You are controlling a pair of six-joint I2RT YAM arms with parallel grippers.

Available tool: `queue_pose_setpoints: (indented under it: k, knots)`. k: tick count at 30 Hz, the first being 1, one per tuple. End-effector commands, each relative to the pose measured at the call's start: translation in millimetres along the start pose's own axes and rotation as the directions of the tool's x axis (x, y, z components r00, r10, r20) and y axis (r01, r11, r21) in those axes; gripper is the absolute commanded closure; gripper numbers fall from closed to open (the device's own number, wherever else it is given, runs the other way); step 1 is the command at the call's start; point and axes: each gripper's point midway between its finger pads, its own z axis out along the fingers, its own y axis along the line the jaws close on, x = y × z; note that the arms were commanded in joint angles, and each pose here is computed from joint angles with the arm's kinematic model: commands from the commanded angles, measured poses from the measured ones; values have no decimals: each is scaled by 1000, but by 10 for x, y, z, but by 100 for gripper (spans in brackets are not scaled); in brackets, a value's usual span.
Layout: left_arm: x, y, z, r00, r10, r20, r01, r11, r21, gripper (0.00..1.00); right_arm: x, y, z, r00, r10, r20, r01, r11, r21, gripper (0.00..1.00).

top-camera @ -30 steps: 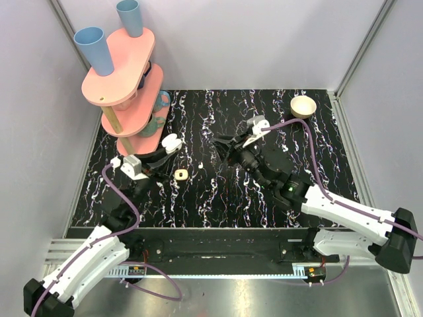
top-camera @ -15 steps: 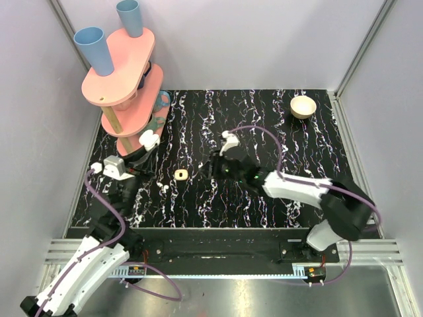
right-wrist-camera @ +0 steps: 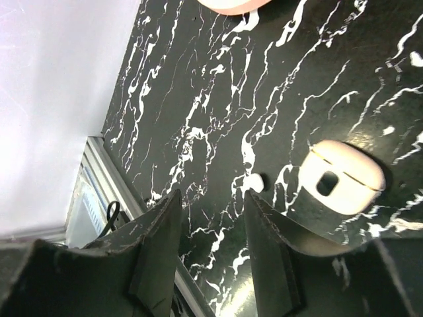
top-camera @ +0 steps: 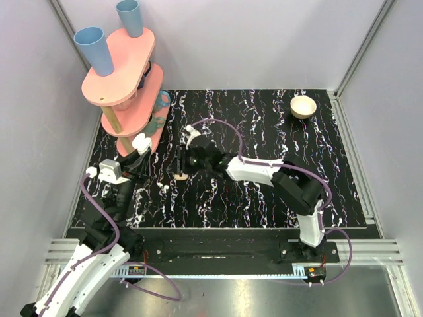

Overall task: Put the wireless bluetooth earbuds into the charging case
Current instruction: Move the left earbud to the center of the board.

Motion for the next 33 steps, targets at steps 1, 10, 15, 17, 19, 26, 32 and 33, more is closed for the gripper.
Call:
queue_pose_setpoints:
  k: [1, 10, 15, 17, 19, 26, 32, 33]
  knots:
    - [-277, 58, -31, 998, 6, 68, -4, 1000, -28, 100, 100, -2, 163, 998, 52, 27, -55, 991, 120, 49]
    - [-251, 51, -52, 997, -12, 74, 14, 1000, -24, 100, -342, -801, -220, 985, 28, 171, -97, 906, 412, 44]
    - [-224, 44, -48, 997, -16, 71, 18, 1000, -21, 100, -500, -1100, -308, 985, 18, 173, -97, 883, 459, 44]
    - [-227, 37, -45, 997, -18, 72, 19, 1000, -17, 100, -443, -1177, -257, 991, 26, 135, -86, 882, 463, 44]
    - [-226, 34, -43, 997, -18, 71, 19, 1000, -16, 100, -474, -1226, -237, 993, 22, 120, -77, 873, 482, 44]
    - [-213, 25, -33, 998, -14, 63, 15, 1000, -12, 100, -409, -1332, -134, 998, -15, 53, -13, 872, 489, 46]
    - [-187, 2, -2, 998, -13, 54, 13, 1000, -3, 100, -406, -1438, -154, 998, -62, 2, 51, 840, 540, 46]
    - [-183, 5, 0, 999, -12, 52, 12, 1000, -5, 100, -397, -1441, -149, 997, -80, -16, 76, 841, 535, 47]
